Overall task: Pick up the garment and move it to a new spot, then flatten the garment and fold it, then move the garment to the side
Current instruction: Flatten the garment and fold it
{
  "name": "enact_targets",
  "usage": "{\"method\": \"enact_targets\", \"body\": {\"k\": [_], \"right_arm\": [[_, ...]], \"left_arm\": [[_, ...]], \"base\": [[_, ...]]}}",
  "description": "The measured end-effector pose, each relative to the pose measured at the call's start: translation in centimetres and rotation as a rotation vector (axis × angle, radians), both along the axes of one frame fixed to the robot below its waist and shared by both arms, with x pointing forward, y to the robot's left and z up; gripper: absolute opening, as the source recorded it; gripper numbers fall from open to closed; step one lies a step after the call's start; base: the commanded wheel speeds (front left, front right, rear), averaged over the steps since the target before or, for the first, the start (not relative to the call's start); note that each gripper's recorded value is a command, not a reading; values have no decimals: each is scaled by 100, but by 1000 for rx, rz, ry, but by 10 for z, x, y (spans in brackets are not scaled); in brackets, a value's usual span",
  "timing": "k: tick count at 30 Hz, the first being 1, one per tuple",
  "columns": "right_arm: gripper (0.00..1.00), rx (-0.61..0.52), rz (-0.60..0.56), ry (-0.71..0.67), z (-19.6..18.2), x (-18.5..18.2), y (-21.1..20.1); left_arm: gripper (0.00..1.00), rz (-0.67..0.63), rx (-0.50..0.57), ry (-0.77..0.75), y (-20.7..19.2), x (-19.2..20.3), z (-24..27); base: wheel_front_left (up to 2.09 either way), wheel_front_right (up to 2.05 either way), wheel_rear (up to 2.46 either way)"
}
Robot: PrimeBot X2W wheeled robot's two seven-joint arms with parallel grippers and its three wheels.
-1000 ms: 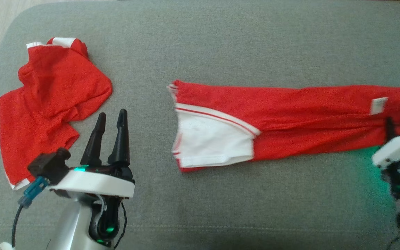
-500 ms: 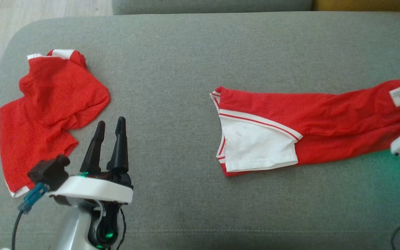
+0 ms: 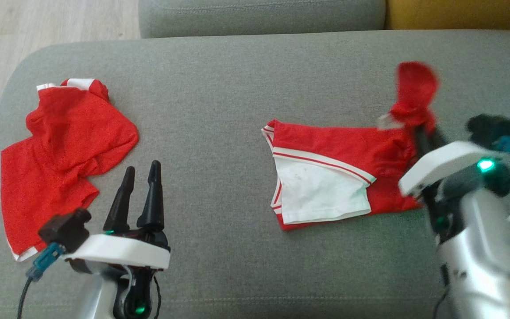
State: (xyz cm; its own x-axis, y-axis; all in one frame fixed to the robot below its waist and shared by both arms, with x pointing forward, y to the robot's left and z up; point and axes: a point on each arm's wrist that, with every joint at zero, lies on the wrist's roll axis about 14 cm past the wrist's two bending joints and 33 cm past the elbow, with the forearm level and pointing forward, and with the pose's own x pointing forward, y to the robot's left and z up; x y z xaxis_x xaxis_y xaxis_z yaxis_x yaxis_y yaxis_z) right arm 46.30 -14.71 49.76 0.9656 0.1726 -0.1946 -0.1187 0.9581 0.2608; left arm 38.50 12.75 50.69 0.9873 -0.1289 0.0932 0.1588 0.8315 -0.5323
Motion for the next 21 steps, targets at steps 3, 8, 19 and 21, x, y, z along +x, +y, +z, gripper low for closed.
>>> {"method": "enact_targets", "body": {"k": [3,8,19,21], "right_arm": [[0,70,112,31,-7,-18,38],[0,142,240,89,-24,-38,86],[100,207,375,231,-74,-64,142],[100,236,391,234,-74,-66,152]], "left_arm": [[100,-1,0,1,0,-1,0],[100,-3,-8,17,-1,-2,-5],[100,30,-22,50,9,-8,-15],[100,40,-25,53,12,-9,-16]], "base": [[0,0,0],[0,0,0],[0,0,0],[0,0,0]]}}
